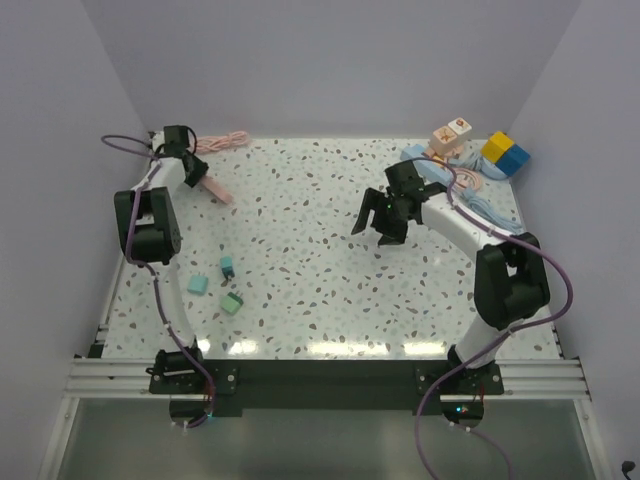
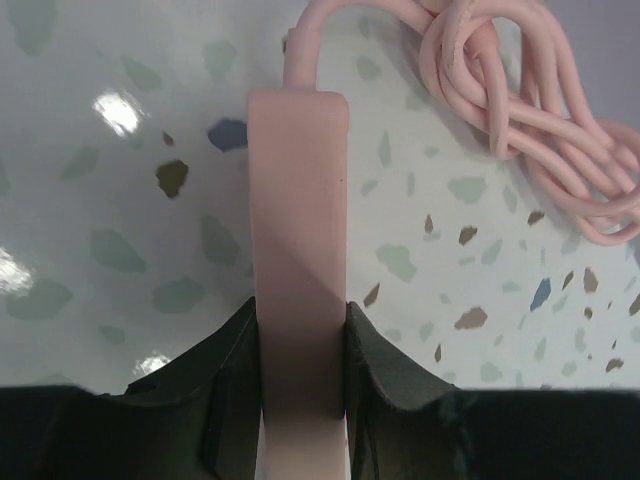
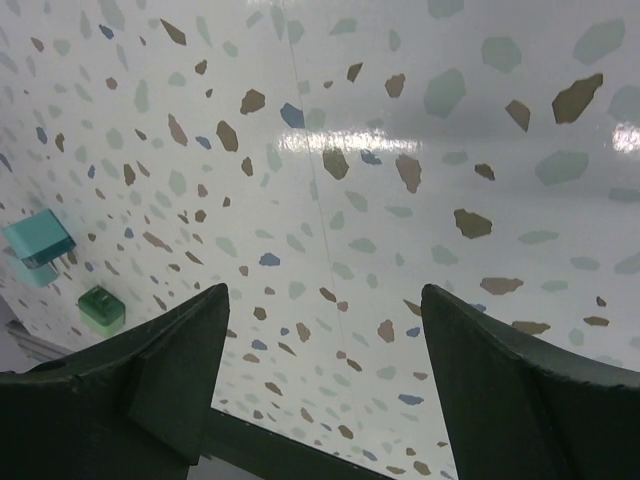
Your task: Pull the plug off the socket
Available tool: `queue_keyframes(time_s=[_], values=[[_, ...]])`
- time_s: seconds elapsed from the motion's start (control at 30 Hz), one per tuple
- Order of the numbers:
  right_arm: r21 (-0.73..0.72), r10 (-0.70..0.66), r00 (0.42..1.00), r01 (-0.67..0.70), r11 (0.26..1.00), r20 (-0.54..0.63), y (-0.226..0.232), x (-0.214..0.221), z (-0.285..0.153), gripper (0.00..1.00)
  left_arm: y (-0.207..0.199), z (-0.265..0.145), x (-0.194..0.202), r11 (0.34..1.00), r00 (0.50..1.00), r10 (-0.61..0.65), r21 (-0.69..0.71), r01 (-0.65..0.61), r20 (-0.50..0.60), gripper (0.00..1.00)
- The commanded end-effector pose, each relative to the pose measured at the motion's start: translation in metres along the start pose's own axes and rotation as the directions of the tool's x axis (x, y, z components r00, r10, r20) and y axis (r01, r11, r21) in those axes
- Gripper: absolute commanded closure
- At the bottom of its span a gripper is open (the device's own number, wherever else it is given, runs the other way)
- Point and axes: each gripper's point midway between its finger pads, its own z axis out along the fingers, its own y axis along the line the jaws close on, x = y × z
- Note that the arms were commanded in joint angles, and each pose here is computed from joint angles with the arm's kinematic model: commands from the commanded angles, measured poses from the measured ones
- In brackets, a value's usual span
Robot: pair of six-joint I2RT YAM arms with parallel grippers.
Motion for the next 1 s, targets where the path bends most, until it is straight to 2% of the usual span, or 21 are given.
queue_keyframes(time_s=[0.0,0.13,0.2,0.27,0.3,0.37,0.4,0.5,0.53,0.6,0.63,0.7,0.73,0.77,0.8,0.83,0.87,0.93,0.97], values=[[-0.051,-0.034,0.999,0.036,0.998,0.037,0.014,-0.022,-0.004,0.19,-0.018,-0.012,-0.074,0.983,0.958,-0.181,0.077,0.168,0.222,1.0],[-0.052,-0.021,0.998,0.024,0.998,0.06,0.009,-0.035,-0.001,0.16,-0.015,-0.007,-0.111,0.965,0.914,-0.261,0.107,0.239,0.312,0.99],[-0.049,-0.005,0.996,0.009,0.999,0.086,0.005,-0.043,0.001,0.12,-0.011,0.006,-0.12,0.951,0.901,-0.306,0.136,0.277,0.307,0.85],[-0.036,0.024,0.993,-0.02,0.999,0.115,-0.005,-0.053,0.001,0.1,-0.015,0.015,-0.13,0.932,0.889,-0.354,0.189,0.309,0.291,0.78],[-0.045,0.036,0.991,-0.03,0.999,0.132,-0.007,-0.06,0.004,0.09,-0.019,0.018,-0.132,0.927,0.887,-0.361,0.214,0.308,0.287,0.64],[-0.062,0.076,0.985,-0.067,0.996,0.153,-0.013,-0.074,0.004,0.06,-0.034,0.023,-0.134,0.912,0.901,-0.359,0.297,0.282,0.245,0.49],[-0.054,0.087,0.984,-0.08,0.995,0.156,-0.018,-0.08,0.008,0.05,-0.036,0.024,-0.137,0.905,0.902,-0.364,0.317,0.284,0.231,0.35],[-0.028,0.093,0.972,-0.089,0.996,0.214,-0.025,-0.108,0.002,0.03,-0.051,0.015,-0.143,0.886,0.906,-0.363,0.382,0.263,0.217,0.13],[-0.011,0.099,0.969,-0.099,0.995,0.224,-0.031,-0.115,0.004,0.02,-0.05,0.014,-0.137,0.887,0.911,-0.357,0.381,0.261,0.207,0.0],[0.017,0.114,0.954,-0.124,0.992,0.278,-0.039,-0.139,-0.006,0.02,-0.058,-0.007,-0.143,0.873,0.912,-0.351,0.425,0.238,0.21,0.0],[0.017,0.128,0.947,-0.139,0.99,0.294,-0.041,-0.147,-0.007,0.02,-0.05,-0.006,-0.131,0.881,0.919,-0.342,0.406,0.242,0.195,0.0],[0.035,0.134,0.915,-0.158,0.987,0.381,-0.048,-0.175,-0.019,0.02,-0.06,-0.04,-0.138,0.862,0.918,-0.334,0.463,0.205,0.215,0.0],[0.062,0.124,0.902,-0.163,0.985,0.413,-0.055,-0.184,-0.02,0.02,-0.052,-0.041,-0.122,0.867,0.929,-0.312,0.46,0.193,0.2,0.0],[0.094,0.115,0.871,-0.181,0.979,0.478,-0.063,-0.203,-0.028,0.02,-0.052,-0.058,-0.113,0.863,0.938,-0.296,0.472,0.182,0.179,0.0],[0.116,0.108,0.856,-0.191,0.975,0.505,-0.068,-0.211,-0.03,0.02,-0.063,-0.077,-0.119,0.847,0.94,-0.284,0.508,0.155,0.188,0.0],[0.143,0.088,0.844,-0.191,0.971,0.529,-0.073,-0.224,-0.03,0.02,-0.056,-0.078,-0.102,0.852,0.954,-0.25,0.506,0.135,0.166,0.0],[0.176,0.067,0.834,-0.194,0.965,0.548,-0.078,-0.232,-0.03,0.02,-0.067,-0.106,-0.098,0.825,0.965,-0.218,0.555,0.102,0.146,0.0],[0.243,0.004,0.808,-0.182,0.953,0.589,-0.088,-0.25,-0.03,0.02,-0.062,-0.118,-0.068,0.818,0.982,-0.157,0.572,0.067,0.109,0.0],[0.267,-0.037,0.806,-0.152,0.952,0.591,-0.092,-0.256,-0.024,0.02,-0.074,-0.149,-0.06,0.78,0.987,-0.119,0.625,0.027,0.106,0.0]])
